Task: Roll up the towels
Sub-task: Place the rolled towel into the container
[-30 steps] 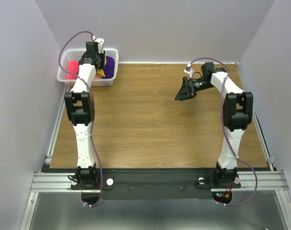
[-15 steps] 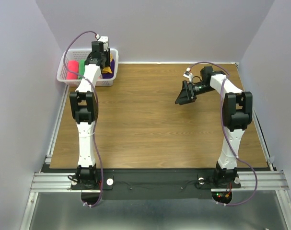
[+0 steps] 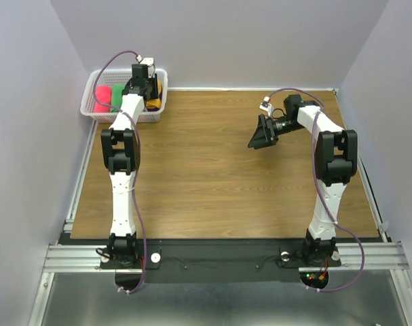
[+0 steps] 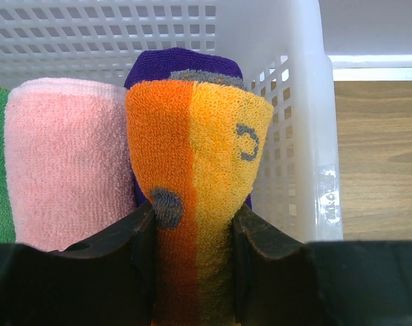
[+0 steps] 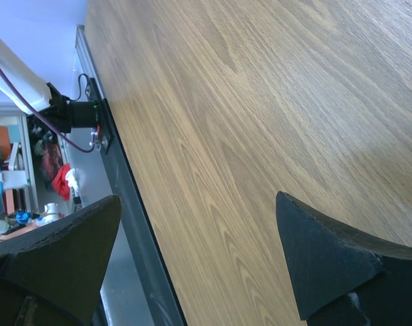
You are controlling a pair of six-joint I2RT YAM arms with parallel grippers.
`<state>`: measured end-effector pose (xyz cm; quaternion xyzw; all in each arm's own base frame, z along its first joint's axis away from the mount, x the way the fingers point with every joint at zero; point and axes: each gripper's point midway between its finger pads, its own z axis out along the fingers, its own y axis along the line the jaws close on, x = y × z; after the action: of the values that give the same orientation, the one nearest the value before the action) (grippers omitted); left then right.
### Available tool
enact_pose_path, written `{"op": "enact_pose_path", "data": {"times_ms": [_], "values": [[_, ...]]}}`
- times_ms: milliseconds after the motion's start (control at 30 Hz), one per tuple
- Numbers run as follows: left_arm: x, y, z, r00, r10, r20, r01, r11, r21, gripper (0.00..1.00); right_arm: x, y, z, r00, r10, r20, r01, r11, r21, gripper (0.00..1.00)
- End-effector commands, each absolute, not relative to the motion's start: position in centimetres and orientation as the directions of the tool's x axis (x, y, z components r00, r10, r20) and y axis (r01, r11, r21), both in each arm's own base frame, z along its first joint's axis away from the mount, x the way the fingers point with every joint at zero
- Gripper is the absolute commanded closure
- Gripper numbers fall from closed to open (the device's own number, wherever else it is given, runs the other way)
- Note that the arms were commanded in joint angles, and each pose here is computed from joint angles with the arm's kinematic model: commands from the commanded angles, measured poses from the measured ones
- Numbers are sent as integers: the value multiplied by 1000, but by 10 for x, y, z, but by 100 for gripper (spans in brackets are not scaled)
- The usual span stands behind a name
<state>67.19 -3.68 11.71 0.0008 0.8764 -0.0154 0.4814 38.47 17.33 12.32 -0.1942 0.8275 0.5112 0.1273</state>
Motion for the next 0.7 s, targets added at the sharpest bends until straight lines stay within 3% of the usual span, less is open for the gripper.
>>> {"op": "enact_pose_path", "data": {"times_ms": [0, 233, 533, 667], "values": [[676, -40, 148, -475, -20, -880, 23, 999, -35, 58, 389, 171, 140, -868, -176, -465, -495, 389, 777, 0], [672, -43, 172, -449, -4, -893, 53, 998, -31, 27, 388, 171, 146, -861, -173, -478, -506, 383, 773, 0], [669, -40, 216, -381, 13, -924, 56, 998, -9, 23, 385, 172, 153, -856, -171, -488, -514, 378, 770, 0], [667, -41, 245, -336, 23, -942, 66, 998, 0, 9, 386, 171, 156, -851, -171, -496, -521, 379, 765, 0]]}}
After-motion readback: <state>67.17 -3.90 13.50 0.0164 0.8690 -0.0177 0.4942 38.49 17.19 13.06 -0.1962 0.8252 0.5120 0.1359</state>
